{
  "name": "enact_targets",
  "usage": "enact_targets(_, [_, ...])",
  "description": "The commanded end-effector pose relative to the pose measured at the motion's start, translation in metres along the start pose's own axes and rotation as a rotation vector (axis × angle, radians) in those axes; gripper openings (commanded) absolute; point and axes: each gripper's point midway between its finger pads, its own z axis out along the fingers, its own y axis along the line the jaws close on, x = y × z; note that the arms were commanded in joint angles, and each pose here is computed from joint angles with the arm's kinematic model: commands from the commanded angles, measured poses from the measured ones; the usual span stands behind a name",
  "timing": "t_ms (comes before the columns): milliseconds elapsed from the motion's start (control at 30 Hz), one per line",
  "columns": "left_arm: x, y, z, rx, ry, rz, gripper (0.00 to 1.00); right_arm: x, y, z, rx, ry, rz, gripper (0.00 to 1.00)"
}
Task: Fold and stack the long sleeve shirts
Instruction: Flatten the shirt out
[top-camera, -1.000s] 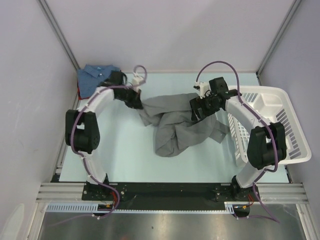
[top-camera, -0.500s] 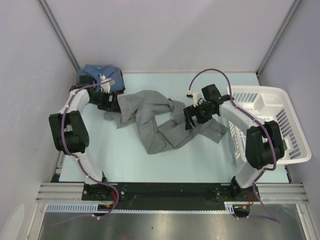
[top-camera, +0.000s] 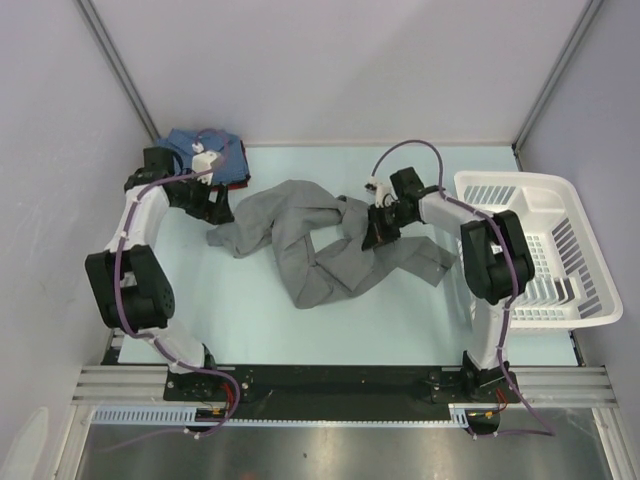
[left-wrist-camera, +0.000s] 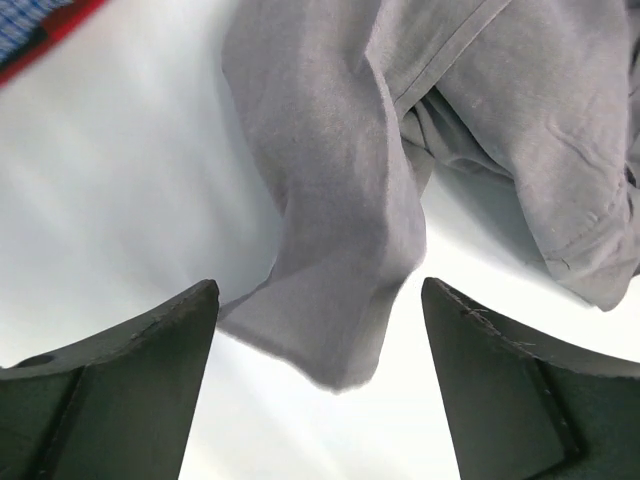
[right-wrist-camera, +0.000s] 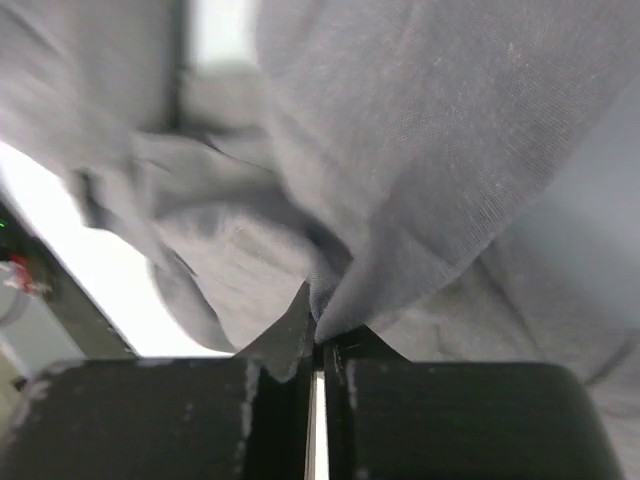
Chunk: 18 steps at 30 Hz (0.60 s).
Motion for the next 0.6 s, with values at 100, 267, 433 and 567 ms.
enact_targets(100, [-0.021,-0.021,-0.057,0.064,-0.166,0.074,0.94,-0.117,0.098,-0.151,-0.164,-0.438,-0.169,0.00])
enact_targets(267, [-0.021,-0.065,-0.046,0.118,-0.156,0.239,0.95,-0.162,0.172,-0.249,-0.197,-0.757,-0.276,0.00])
enact_targets(433, [-0.033,-0.085,-0.036,0.083,-0.240,0.310,0.96,-0.201,0.217,-0.323,-0.206,-1.024,-0.369,0.00])
enact_targets(567, [-0.049,-0.081,-0.026,0.021,-0.358,0.338,0.98,-0.215,0.235,-0.349,-0.247,-1.126,-0.366,0.00])
